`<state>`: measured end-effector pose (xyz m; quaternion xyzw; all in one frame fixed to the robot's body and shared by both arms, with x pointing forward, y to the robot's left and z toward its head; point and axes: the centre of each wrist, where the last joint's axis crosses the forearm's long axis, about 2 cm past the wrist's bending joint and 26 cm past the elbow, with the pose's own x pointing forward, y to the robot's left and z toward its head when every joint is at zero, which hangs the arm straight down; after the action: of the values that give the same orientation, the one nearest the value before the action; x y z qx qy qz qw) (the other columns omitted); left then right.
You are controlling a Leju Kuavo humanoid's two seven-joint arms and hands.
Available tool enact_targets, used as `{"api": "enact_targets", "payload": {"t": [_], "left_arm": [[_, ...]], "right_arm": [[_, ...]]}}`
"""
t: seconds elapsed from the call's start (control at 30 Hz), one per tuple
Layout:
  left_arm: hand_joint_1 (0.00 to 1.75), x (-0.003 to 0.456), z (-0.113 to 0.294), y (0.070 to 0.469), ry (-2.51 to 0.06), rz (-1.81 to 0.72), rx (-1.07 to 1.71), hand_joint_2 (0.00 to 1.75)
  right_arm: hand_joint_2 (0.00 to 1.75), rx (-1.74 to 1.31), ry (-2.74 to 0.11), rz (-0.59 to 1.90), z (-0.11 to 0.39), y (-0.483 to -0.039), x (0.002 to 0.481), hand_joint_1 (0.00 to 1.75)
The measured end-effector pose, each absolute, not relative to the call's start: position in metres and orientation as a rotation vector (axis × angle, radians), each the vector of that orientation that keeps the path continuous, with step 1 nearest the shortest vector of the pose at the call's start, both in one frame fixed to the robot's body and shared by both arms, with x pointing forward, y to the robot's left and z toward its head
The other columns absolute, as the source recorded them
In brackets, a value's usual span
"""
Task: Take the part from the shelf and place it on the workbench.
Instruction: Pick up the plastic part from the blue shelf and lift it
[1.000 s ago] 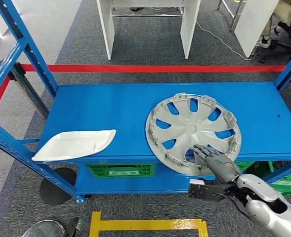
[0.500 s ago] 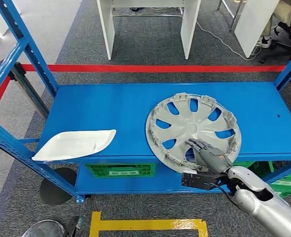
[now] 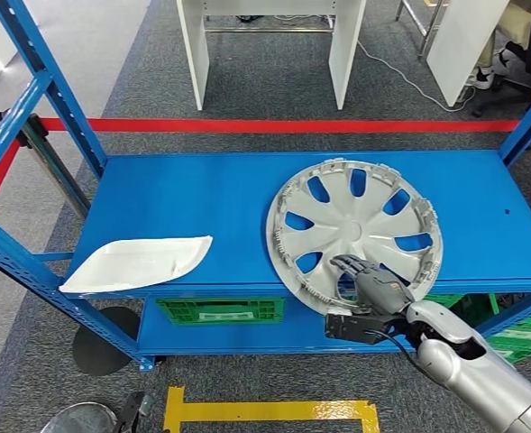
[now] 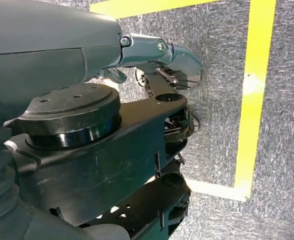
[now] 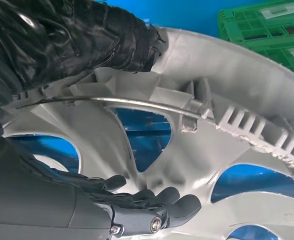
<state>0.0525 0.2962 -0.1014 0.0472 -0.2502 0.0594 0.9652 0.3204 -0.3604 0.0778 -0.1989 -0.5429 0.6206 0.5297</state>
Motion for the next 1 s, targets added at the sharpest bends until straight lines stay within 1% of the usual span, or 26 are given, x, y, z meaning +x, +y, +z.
{"api": "enact_targets", "payload": {"t": [1.0], "left_arm": [[0.00, 0.044, -0.102, 0.296, -0.502, 0.167, 0.117, 1.75]], "right_arm": [[1.75, -0.497, -1.389, 1.493, 0.090, -0.346, 0.301, 0.00]]}}
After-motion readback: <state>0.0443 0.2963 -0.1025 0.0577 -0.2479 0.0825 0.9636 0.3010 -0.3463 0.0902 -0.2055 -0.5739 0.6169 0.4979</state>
